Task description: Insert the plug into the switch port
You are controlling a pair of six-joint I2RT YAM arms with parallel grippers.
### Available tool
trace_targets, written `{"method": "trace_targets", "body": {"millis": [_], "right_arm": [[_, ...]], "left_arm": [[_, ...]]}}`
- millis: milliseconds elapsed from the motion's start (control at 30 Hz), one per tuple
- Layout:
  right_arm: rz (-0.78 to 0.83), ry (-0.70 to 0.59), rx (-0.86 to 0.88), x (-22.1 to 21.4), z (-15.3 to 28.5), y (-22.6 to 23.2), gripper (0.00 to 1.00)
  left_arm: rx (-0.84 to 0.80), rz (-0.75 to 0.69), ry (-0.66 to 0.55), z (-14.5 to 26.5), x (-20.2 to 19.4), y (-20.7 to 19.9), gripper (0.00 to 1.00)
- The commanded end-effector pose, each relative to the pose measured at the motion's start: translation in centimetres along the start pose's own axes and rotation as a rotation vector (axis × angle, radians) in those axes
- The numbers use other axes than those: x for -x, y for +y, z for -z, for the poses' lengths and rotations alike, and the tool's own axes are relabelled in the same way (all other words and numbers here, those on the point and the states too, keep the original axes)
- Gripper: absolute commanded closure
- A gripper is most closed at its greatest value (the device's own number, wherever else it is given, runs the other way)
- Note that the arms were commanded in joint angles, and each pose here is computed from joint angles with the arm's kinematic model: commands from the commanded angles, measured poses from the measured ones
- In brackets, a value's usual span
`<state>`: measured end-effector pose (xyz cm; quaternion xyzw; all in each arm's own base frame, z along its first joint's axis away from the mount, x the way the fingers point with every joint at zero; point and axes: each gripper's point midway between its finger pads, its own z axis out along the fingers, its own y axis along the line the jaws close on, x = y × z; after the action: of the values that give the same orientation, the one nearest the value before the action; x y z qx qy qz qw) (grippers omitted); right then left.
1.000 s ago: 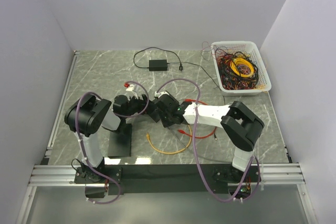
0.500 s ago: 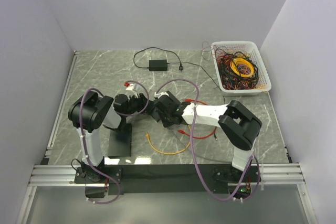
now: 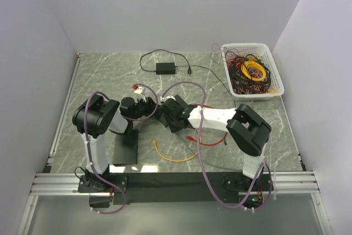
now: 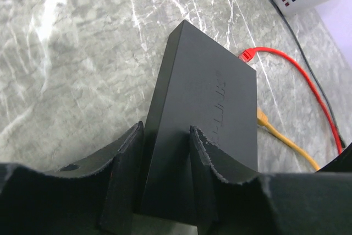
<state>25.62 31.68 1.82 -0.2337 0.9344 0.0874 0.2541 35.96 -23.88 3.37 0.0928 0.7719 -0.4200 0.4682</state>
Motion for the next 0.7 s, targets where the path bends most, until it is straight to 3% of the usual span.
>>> {"method": "trace_targets", "body": {"millis": [0,200,667], "right_arm": [[-0.027,-0.185,0.014,6.4,-0.5,1.4,1.0],[-0.029,-0.22,0.004,9.1,-0.3,1.6,1.0],[-0.146,-0.362,0.056,13.4,2.3,0.7,1.0]], "left_arm": [[-0.111,0.01,0.265,1.1,-7.4,-3.0,0.79],[-0.155,-0.069,0.289,1.4,-8.2,-4.9,0.81],[-0.12,-0.115,0.308,1.4,-9.3,-4.8,0.87]]}}
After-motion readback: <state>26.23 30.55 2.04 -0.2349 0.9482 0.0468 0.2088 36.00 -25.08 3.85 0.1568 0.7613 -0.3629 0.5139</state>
